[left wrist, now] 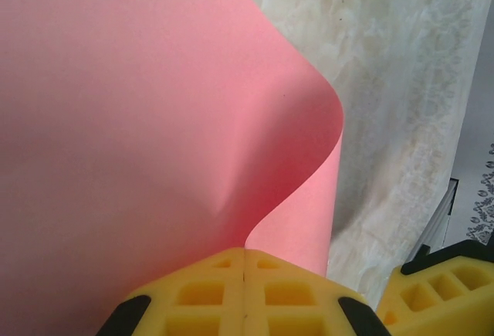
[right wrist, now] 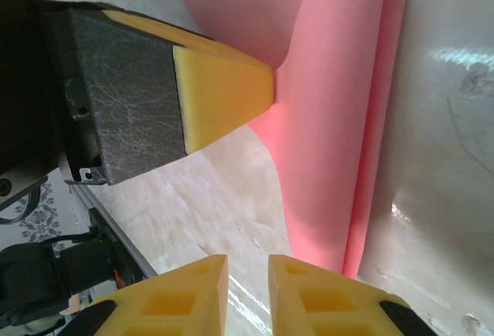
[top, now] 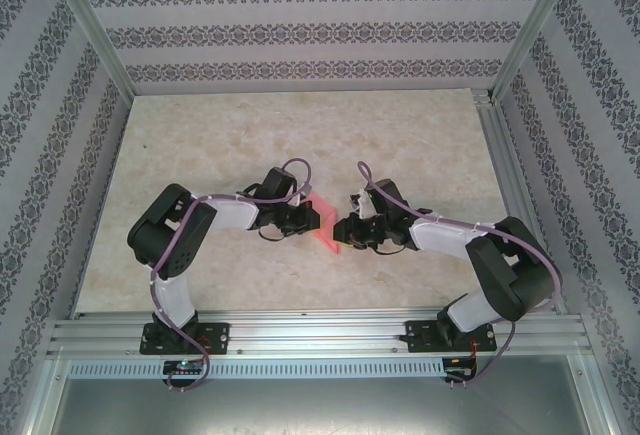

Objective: Fold a paper plane with a square sheet of paper (pick it up from the middle)
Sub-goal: Third fold the triangle at the center of the table.

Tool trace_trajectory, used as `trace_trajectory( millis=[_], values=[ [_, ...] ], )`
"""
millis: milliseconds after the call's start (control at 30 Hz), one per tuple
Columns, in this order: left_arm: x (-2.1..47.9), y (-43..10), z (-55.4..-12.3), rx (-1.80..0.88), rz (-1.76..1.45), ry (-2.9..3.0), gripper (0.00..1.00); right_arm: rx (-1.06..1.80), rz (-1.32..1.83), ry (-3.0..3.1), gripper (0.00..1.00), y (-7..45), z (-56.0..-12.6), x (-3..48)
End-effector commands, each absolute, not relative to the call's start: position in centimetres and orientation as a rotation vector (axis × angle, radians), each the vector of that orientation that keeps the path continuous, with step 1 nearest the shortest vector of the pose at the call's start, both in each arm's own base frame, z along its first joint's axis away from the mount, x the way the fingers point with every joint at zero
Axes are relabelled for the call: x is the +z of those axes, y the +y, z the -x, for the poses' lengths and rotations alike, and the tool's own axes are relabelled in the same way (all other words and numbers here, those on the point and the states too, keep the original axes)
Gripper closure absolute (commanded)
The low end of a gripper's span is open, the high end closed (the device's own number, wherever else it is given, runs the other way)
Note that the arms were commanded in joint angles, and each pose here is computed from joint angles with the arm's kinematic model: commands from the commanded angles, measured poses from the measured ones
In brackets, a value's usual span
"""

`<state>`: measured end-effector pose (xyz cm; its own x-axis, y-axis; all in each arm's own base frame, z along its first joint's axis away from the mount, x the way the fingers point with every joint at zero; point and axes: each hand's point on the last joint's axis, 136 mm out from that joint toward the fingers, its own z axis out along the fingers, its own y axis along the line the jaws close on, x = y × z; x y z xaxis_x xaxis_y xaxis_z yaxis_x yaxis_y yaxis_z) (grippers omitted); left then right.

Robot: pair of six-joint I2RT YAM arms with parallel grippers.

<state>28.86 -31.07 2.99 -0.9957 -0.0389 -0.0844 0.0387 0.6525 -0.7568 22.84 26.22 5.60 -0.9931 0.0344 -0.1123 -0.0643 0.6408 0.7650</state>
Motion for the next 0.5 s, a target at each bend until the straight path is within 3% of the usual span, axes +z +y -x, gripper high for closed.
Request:
trace_trajectory(
  millis=[0, 467],
  values=[
    [3.1, -31.2, -29.1, -1.290, -0.048, 2.771, 1.00, 1.298, 0.069, 2.710, 0.79, 27.2, -23.6, 6.2],
    [2.9, -32.0, -29.4, -1.386, -0.004, 2.745, 0.99, 1.127, 0.138, 2.814, 0.79, 26.4, -23.3, 4.8]
  ],
)
